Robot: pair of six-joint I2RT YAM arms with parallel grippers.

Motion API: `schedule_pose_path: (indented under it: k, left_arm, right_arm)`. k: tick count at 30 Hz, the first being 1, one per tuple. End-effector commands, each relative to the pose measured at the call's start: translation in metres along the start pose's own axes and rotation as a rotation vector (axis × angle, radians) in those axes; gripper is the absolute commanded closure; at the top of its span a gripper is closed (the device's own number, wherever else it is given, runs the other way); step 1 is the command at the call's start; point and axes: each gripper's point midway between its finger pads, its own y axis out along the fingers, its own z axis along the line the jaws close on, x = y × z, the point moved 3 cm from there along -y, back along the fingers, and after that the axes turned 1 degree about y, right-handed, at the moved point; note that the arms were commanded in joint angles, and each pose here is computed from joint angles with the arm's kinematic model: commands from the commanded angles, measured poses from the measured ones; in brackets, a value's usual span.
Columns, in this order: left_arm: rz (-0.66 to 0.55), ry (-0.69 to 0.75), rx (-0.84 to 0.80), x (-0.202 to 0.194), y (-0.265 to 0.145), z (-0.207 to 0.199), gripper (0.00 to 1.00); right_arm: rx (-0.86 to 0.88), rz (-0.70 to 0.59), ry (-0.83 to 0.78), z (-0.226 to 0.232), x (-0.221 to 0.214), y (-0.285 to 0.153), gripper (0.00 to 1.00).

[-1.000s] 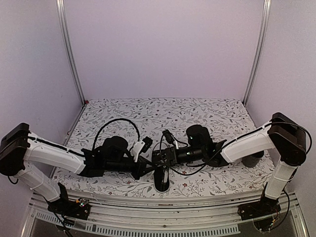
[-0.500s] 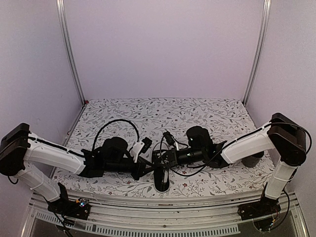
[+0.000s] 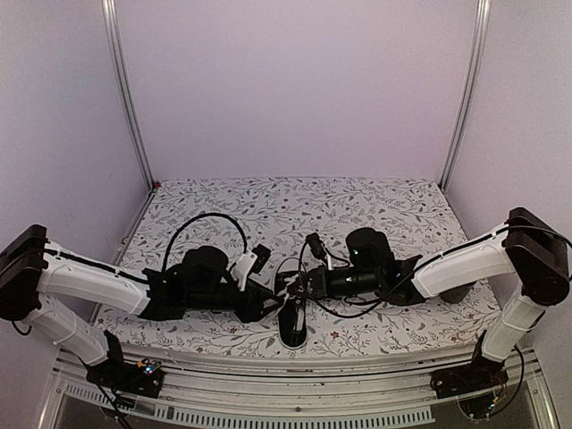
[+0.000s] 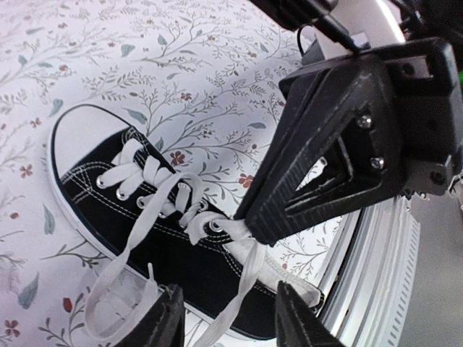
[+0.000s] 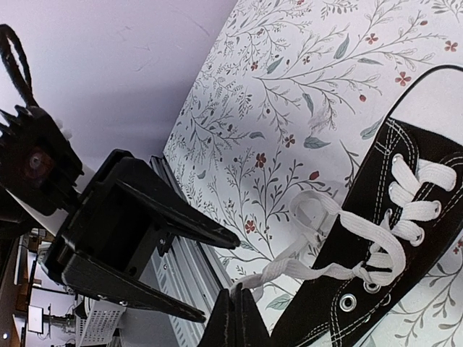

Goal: Tie the shoes

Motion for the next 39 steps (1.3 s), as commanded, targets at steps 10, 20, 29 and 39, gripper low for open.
schedule_pose_path:
  k: [10,20,29,39]
  left_arm:
    - [0.030,-0.106,0.190,-0.011,-0.022,0.046,0.55]
    - [0.122,-0.111,0.169,-0.021,0.014,0.049,0.63]
    - [0.142,-0.097,0.126,-0.021,0.032,0.045,0.61]
    - [0.160,-0.104,0.132,-0.024,0.045,0.048,0.64]
  right_arm:
    - [-0.156,-0.025,-0.050,-0.010,0.001,-0.019,0.98]
    - [-0.165,-0.031,-0.057,-0.009,0.004,-0.019,0.98]
    - [-0.158,-0.025,-0.059,-0.008,0.005,-0.017,0.98]
    - [-0.153,-0.020,-0.058,-0.008,0.004,-0.015,0.98]
